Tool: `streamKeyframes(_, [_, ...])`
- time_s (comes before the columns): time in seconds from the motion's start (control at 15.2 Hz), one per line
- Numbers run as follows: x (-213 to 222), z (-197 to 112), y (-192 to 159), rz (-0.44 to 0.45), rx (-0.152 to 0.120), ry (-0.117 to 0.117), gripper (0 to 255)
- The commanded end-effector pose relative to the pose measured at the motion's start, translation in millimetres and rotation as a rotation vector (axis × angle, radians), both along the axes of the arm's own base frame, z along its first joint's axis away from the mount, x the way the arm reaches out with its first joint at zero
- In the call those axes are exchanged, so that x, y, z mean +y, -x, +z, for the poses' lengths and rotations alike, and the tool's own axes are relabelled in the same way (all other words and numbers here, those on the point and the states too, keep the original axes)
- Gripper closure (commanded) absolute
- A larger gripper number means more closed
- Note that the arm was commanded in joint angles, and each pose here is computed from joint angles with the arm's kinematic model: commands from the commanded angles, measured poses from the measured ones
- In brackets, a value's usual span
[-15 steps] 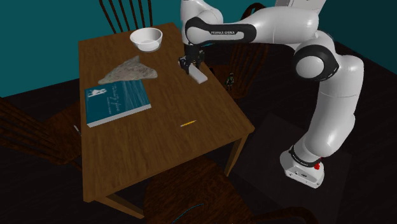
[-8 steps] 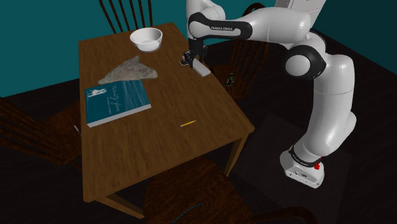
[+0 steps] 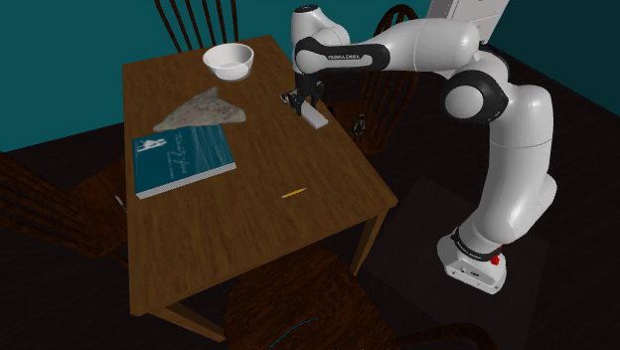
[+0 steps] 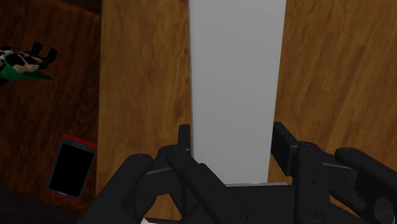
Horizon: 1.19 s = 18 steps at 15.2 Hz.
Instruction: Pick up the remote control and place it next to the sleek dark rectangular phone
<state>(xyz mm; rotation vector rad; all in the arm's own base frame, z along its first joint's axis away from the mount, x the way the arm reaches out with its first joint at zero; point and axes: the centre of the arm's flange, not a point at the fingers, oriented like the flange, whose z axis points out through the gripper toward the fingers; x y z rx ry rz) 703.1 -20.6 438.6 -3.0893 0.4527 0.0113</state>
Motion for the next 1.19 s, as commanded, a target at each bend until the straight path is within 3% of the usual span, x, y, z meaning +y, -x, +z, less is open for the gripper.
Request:
streamKeyframes(0.0, [-1, -10, 0, 0.0, -0.001, 0.0, 255])
streamKeyframes(0.2, [-1, -25, 0, 0.0, -0.001, 0.0, 255])
streamKeyframes(0.73, [-1, -25, 0, 0.0, -0.001, 0.0, 255])
streamKeyframes(0.79, [-1, -25, 0, 0.0, -0.001, 0.0, 0])
streamKeyframes(1.12, [-1, -25, 0, 0.0, -0.001, 0.0, 0])
